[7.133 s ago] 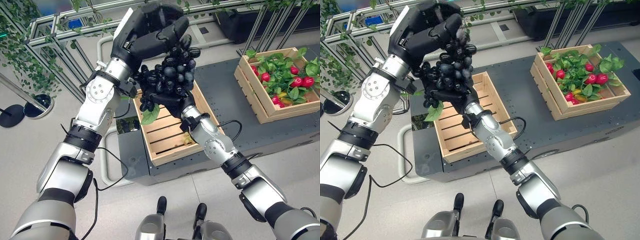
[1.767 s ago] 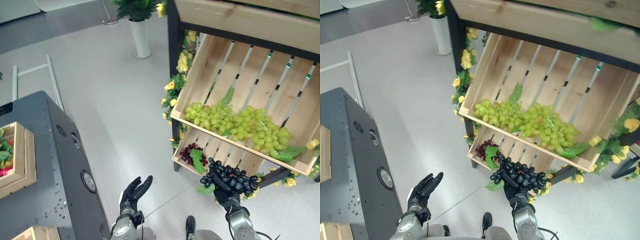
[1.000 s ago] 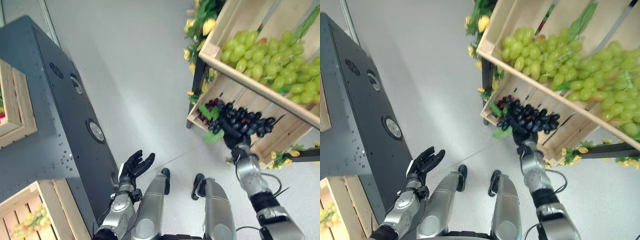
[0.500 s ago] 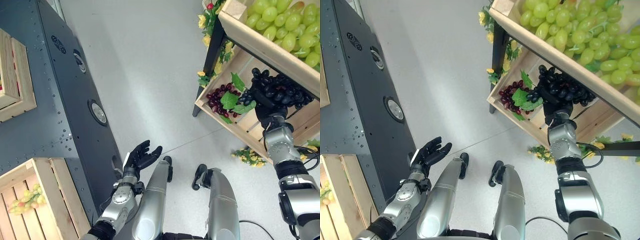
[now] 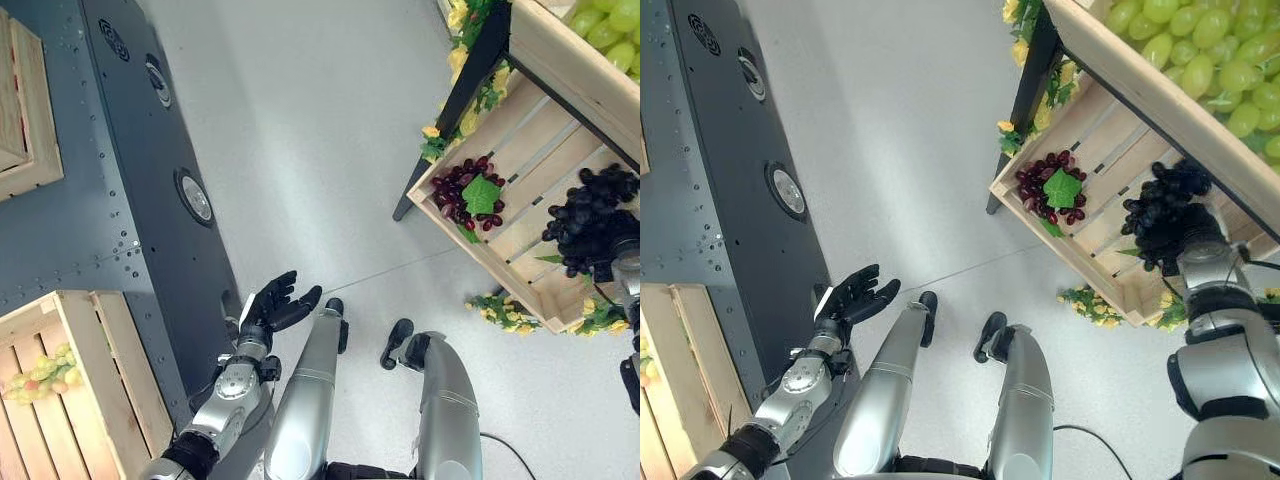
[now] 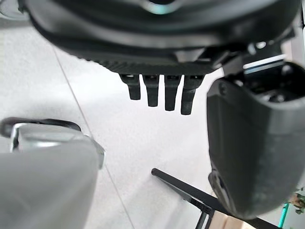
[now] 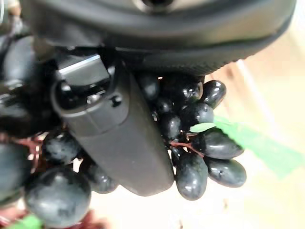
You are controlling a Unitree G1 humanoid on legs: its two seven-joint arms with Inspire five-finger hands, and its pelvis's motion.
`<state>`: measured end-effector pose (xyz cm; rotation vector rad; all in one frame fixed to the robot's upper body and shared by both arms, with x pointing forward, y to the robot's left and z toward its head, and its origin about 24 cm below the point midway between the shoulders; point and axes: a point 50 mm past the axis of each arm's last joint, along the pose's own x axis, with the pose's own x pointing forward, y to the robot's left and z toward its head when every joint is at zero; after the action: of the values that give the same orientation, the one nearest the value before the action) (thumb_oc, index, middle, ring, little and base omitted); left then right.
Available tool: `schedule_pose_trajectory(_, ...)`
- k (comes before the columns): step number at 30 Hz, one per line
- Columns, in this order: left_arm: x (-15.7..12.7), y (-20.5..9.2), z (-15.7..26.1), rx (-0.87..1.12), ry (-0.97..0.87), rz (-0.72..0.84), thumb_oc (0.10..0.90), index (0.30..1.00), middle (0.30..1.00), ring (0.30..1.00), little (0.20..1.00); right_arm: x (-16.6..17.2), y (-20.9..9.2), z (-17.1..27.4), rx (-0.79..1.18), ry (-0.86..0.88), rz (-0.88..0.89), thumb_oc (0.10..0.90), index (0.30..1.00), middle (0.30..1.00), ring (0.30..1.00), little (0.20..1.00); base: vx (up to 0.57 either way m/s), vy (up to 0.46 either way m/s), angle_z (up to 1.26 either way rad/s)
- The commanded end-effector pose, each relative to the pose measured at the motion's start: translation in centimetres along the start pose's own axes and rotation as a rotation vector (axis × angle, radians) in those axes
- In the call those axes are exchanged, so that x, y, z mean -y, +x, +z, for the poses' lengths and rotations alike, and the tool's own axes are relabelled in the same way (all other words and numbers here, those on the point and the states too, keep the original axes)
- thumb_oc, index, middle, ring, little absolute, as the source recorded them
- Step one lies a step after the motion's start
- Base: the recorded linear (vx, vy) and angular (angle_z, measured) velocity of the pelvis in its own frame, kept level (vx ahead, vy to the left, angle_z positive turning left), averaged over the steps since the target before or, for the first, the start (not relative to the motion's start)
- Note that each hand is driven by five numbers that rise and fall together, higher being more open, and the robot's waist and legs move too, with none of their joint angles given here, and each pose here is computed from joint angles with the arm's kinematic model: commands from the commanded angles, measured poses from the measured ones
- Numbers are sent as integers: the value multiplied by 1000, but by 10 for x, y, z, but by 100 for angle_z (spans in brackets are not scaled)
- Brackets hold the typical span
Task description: Pick up the fruits from the basket on one side to the basket on the other side
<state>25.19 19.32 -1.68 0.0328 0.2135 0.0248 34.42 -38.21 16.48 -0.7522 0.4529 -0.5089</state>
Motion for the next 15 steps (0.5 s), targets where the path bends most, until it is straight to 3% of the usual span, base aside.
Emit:
schedule_pose_trajectory(1,4,-3,34,189,-29,-51,800,900,900,900,900,90,-12,24,7,-162,-280,400,300,300,300,300,-41,-22,1)
schedule_pose_trajectory(4,2,-4,38,200,-32,-56,800,900,900,900,900,112,-19,33,-78,-289,-374,400,300,300,300,300,-40,-14,5)
schedule_pose_trajectory(15,6,-5,48,230,-57,-98,800,900,900,900,900,133,-29,57,-39,-343,-515,400,300,300,300,300,-25,6,8)
